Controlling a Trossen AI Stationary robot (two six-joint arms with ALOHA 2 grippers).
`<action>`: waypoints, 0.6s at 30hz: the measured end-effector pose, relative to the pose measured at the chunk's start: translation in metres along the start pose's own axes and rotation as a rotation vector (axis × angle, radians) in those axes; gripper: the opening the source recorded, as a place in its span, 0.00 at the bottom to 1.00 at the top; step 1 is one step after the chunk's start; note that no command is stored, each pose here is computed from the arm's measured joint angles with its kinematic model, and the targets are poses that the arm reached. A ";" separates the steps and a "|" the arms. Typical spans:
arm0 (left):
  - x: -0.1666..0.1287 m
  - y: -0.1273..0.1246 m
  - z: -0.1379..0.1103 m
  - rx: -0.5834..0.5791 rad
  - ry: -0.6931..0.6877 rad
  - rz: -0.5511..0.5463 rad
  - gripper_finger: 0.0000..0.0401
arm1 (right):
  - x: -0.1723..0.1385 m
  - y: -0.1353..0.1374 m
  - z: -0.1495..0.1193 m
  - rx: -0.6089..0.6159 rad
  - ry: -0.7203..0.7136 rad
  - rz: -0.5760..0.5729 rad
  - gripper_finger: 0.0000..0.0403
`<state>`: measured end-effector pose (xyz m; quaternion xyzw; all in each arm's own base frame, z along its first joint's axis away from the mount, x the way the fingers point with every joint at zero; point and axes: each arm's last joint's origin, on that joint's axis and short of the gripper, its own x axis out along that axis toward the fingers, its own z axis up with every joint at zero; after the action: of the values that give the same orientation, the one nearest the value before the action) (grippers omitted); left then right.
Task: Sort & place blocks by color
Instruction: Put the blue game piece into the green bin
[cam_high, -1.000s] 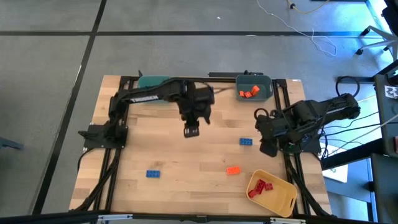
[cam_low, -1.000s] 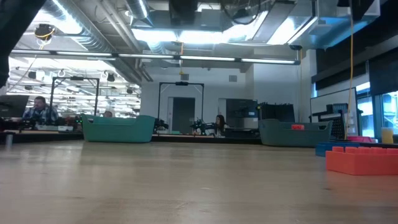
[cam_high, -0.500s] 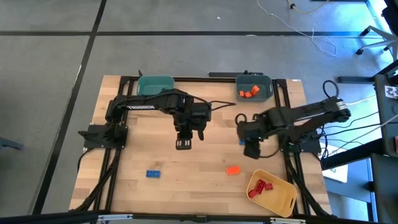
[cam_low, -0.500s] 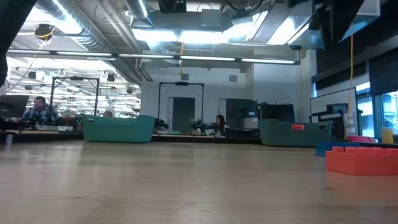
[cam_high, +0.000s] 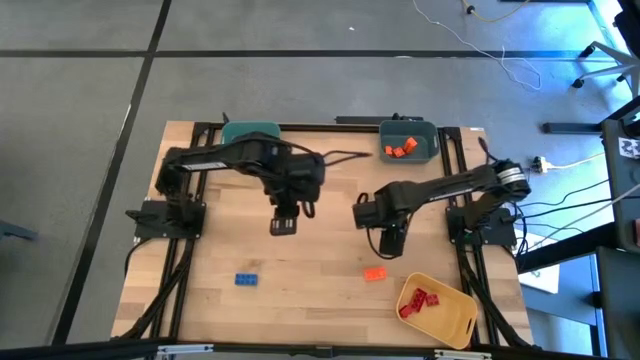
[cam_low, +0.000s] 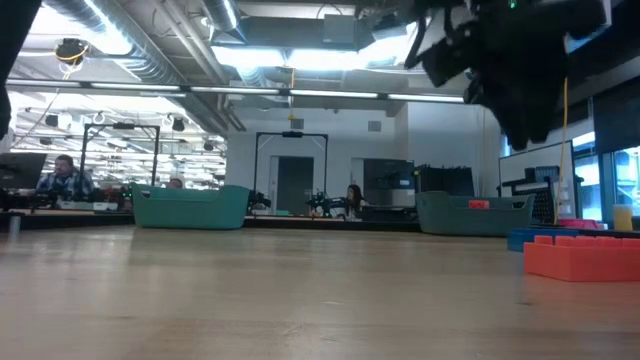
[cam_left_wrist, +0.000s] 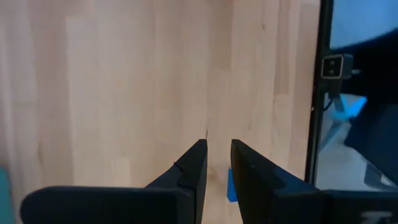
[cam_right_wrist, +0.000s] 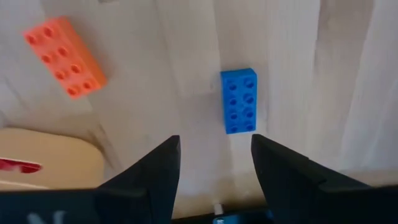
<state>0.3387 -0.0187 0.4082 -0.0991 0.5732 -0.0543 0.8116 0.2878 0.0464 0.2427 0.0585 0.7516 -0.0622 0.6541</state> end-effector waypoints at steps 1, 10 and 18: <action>-0.006 0.000 -0.003 -0.012 -0.017 0.011 0.16 | 0.004 0.000 0.002 -0.015 0.014 -0.006 0.49; -0.048 -0.001 -0.025 -0.054 -0.140 0.093 0.16 | 0.054 -0.020 -0.003 0.014 0.129 -0.036 0.49; -0.055 0.006 -0.027 -0.081 -0.162 0.113 0.16 | 0.087 -0.034 -0.007 0.002 0.130 0.015 0.49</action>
<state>0.2946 -0.0041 0.4486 -0.1032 0.5122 0.0231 0.8523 0.2629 0.0144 0.1581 0.0688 0.7921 -0.0541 0.6041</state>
